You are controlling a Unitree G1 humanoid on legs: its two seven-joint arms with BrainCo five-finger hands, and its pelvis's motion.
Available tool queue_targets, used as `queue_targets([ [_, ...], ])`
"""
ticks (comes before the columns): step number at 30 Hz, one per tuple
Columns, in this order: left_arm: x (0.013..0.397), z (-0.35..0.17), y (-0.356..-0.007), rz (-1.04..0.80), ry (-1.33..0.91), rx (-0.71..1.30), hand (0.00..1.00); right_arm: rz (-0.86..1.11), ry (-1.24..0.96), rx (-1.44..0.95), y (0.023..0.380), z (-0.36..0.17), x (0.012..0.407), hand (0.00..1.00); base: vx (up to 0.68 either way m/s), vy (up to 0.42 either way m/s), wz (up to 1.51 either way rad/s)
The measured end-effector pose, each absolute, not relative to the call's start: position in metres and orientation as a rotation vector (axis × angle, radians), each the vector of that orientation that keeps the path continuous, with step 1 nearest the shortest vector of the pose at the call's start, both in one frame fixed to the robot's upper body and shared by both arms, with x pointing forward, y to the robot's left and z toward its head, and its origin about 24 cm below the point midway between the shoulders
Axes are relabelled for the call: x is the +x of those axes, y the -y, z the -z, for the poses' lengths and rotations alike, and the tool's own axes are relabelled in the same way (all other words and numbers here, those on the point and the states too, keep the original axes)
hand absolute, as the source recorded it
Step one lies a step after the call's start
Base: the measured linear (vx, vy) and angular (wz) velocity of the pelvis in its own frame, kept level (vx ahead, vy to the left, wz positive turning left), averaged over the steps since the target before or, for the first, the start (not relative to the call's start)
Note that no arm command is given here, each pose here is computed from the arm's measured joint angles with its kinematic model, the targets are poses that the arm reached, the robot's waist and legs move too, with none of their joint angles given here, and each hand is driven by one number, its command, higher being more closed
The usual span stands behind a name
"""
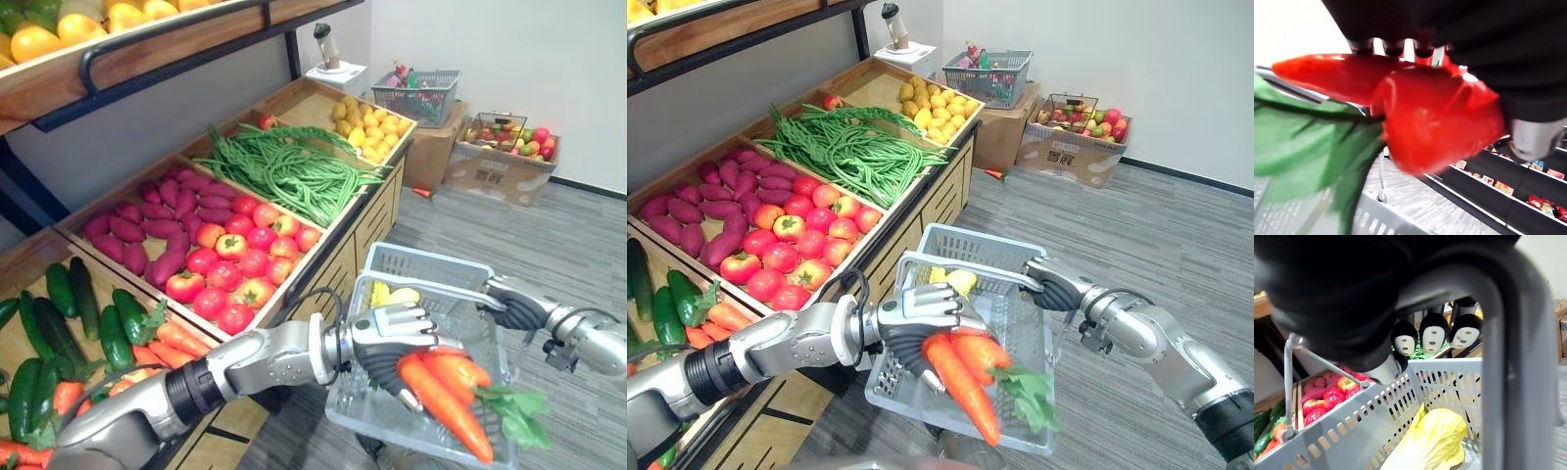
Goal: Pick vegetable in the basket
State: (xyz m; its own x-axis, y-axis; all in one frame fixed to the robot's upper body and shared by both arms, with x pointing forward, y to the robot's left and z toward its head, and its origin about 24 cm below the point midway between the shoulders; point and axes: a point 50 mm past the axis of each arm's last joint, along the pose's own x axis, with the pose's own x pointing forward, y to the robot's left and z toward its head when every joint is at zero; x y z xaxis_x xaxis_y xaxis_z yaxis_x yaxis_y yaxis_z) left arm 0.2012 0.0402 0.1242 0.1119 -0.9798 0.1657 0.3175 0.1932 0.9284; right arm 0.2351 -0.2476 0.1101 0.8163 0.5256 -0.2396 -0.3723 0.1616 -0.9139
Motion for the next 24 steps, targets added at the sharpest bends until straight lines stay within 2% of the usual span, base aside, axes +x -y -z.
queue_targets([
  [6,0.2,-0.105,-0.029,1.234,0.913,0.865,1.0,-0.725,0.172,-1.245,0.235,-0.116,0.23,1.0,0.0,-0.01,0.0],
  [18,0.218,-0.066,-0.008,1.248,0.714,0.894,1.0,-0.781,0.264,-1.166,0.214,-0.13,0.228,1.0,0.0,-0.003,0.0],
  [24,0.23,-0.039,-0.006,1.235,0.613,1.009,1.0,-0.802,0.246,-1.158,0.212,-0.126,0.228,1.0,0.0,0.0,0.0],
])
